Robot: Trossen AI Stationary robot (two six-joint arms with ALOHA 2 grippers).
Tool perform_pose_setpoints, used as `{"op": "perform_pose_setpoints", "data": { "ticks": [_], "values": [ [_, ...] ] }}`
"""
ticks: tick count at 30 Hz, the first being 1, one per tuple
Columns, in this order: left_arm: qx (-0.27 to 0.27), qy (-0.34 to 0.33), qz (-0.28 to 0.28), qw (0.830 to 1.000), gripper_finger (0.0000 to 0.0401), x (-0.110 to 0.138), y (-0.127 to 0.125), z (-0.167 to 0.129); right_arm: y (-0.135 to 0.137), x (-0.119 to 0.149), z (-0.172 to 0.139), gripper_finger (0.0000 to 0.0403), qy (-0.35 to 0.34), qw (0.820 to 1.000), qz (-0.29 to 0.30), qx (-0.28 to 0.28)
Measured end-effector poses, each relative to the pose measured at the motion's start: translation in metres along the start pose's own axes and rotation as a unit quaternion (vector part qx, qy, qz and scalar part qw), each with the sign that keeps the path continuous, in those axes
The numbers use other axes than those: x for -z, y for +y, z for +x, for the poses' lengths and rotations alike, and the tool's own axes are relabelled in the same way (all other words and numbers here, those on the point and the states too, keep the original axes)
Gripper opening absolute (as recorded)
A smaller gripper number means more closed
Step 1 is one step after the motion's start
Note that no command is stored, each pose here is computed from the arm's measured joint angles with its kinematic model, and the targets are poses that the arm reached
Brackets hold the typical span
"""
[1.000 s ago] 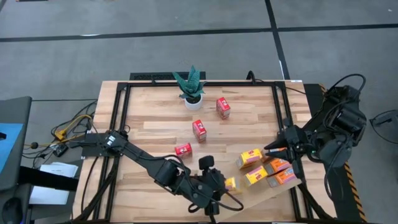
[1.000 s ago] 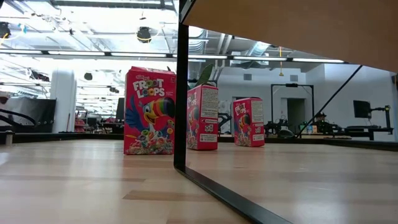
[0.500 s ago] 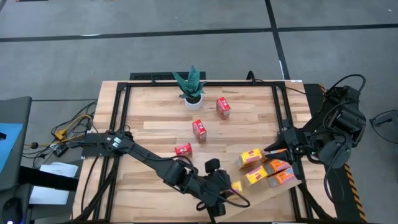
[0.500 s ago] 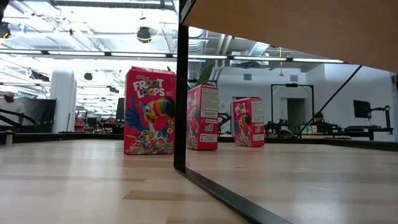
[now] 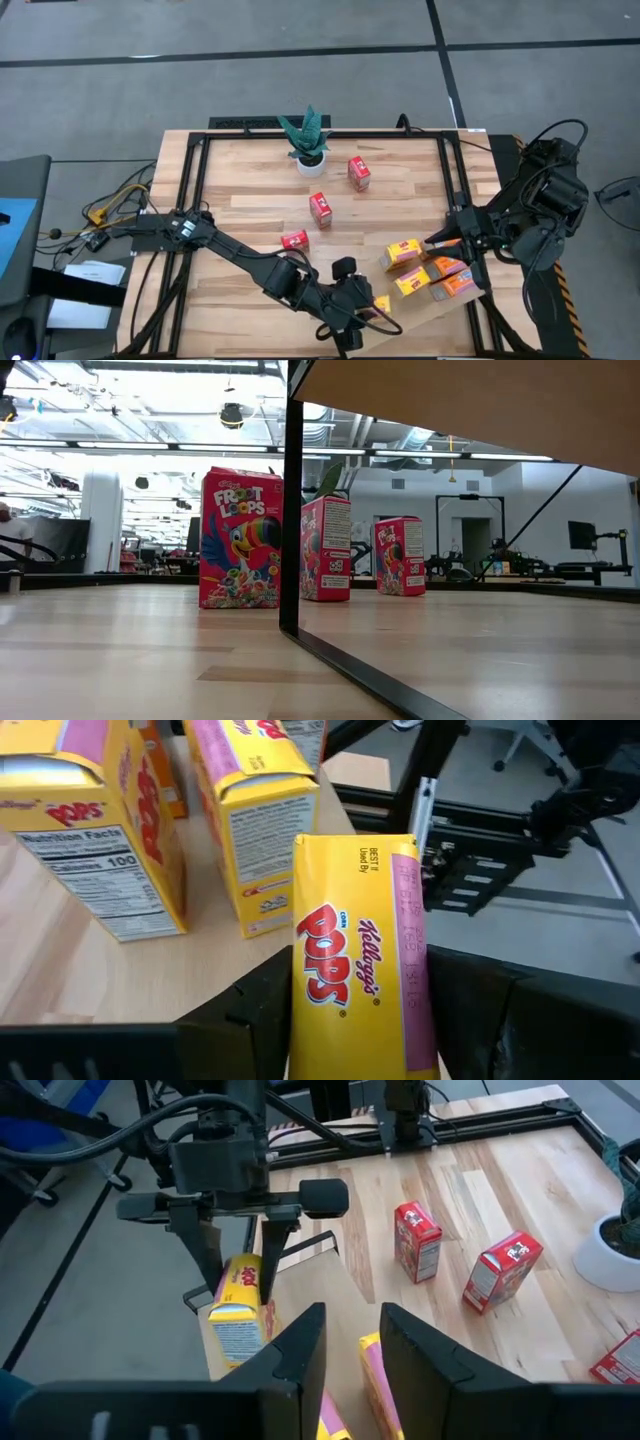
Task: Stack cereal on shelf
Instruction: Put the yellow cereal box on the shelf aligned with the other yellow cereal boxes
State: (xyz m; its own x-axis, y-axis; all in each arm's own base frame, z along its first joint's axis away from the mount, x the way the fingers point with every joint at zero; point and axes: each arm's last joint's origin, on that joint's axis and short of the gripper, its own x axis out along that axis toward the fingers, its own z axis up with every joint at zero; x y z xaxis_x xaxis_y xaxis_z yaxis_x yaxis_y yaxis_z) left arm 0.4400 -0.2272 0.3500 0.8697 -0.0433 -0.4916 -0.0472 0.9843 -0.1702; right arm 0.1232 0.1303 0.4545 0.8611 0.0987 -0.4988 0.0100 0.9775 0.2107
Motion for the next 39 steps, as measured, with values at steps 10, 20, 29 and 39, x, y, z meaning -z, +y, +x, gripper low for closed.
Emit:
{"op": "perform_pose_setpoints", "data": {
  "ticks": [10, 20, 29, 39],
  "values": [
    [0.004, -0.005, 0.013, 1.0, 0.0234, -0.001, 0.0, 0.001, 0.01, -0.007, 0.003, 0.0255, -0.02, 0.998, -0.026, -0.045],
    [0.025, -0.017, 0.002, 1.0, 0.0276, -0.01, -0.002, -0.004, 0.023, -0.01, 0.018, 0.0271, -0.019, 0.997, -0.032, -0.063],
    [0.019, 0.005, -0.006, 1.0, 0.0275, -0.009, 0.001, -0.009, 0.06, -0.011, 0.066, 0.027, 0.062, 0.99, -0.088, -0.087],
    [-0.024, 0.041, -0.02, 0.999, 0.0264, 0.005, -0.006, -0.019, 0.076, -0.021, 0.05, 0.0265, 0.061, 0.992, -0.09, -0.069]
  ]
}}
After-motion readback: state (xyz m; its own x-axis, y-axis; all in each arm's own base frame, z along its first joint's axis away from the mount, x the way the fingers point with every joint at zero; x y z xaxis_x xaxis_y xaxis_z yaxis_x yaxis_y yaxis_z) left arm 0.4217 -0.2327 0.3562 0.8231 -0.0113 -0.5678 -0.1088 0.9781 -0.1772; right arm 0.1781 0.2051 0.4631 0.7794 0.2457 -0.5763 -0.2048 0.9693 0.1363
